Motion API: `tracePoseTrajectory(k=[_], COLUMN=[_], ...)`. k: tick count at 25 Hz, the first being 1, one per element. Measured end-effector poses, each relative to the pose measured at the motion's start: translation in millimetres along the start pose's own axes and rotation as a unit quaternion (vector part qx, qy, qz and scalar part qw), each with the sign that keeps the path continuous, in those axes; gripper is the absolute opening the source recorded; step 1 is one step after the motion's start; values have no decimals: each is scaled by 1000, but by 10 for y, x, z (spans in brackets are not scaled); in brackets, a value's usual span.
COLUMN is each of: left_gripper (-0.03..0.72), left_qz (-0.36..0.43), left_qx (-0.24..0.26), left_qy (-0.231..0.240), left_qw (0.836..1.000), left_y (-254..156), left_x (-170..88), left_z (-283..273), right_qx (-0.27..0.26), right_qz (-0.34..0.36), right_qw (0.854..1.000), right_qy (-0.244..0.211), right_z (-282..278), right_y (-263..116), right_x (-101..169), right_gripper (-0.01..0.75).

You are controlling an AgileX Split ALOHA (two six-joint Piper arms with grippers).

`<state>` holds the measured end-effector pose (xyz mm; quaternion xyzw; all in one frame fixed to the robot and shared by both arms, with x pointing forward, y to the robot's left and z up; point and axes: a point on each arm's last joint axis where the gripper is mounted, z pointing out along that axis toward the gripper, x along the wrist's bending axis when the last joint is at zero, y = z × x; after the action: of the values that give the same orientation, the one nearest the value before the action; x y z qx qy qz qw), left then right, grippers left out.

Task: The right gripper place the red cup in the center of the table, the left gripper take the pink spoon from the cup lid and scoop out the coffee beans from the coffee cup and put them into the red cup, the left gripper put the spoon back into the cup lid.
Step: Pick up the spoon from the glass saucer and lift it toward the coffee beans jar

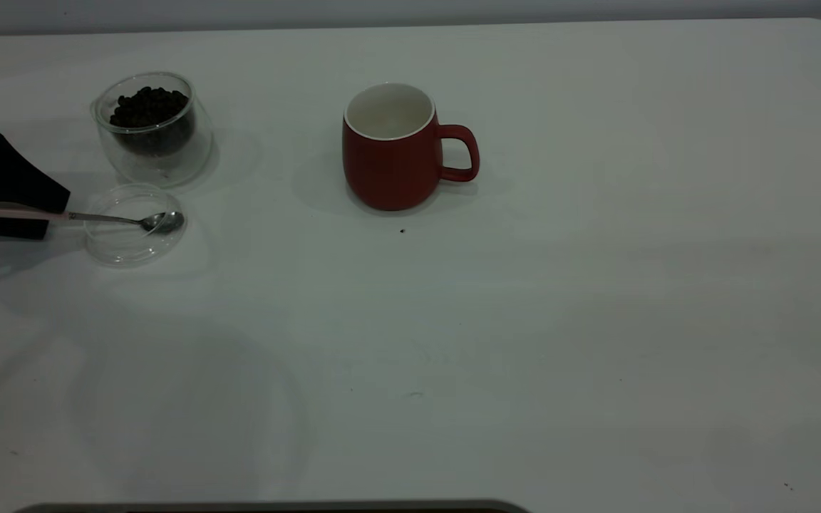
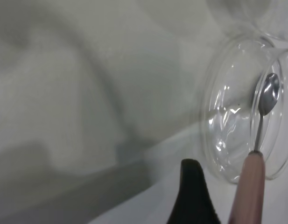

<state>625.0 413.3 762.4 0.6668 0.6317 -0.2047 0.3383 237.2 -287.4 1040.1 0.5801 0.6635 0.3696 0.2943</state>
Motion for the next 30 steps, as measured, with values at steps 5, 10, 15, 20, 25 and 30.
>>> tracePoseTrajectory(k=[5, 10, 15, 20, 25, 30], left_gripper=[585, 486, 276, 111, 111, 111], left_qz=[0, 0, 0, 4, 4, 20], left_qx=[0, 0, 3, 9, 1, 15], left_qy=[0, 0, -6, -37, -14, -9], left_qw=[1000, 1000, 1000, 999, 1000, 1000], left_y=[-1, -1, -6, 13, 86, 132], left_x=[0, 0, -12, -120, -200, -373], left_z=[0, 0, 0, -63, -199, -392], right_qx=[0, 0, 0, 0, 0, 0], right_qz=[0, 0, 0, 0, 0, 0], right_qw=[1000, 1000, 1000, 1000, 1000, 1000], right_qy=[0, 0, 0, 0, 0, 0], right_z=[0, 0, 0, 0, 0, 0], right_y=[0, 0, 0, 0, 0, 0], right_x=[0, 0, 0, 0, 0, 0], right_gripper=[506, 506, 506, 506, 506, 506])
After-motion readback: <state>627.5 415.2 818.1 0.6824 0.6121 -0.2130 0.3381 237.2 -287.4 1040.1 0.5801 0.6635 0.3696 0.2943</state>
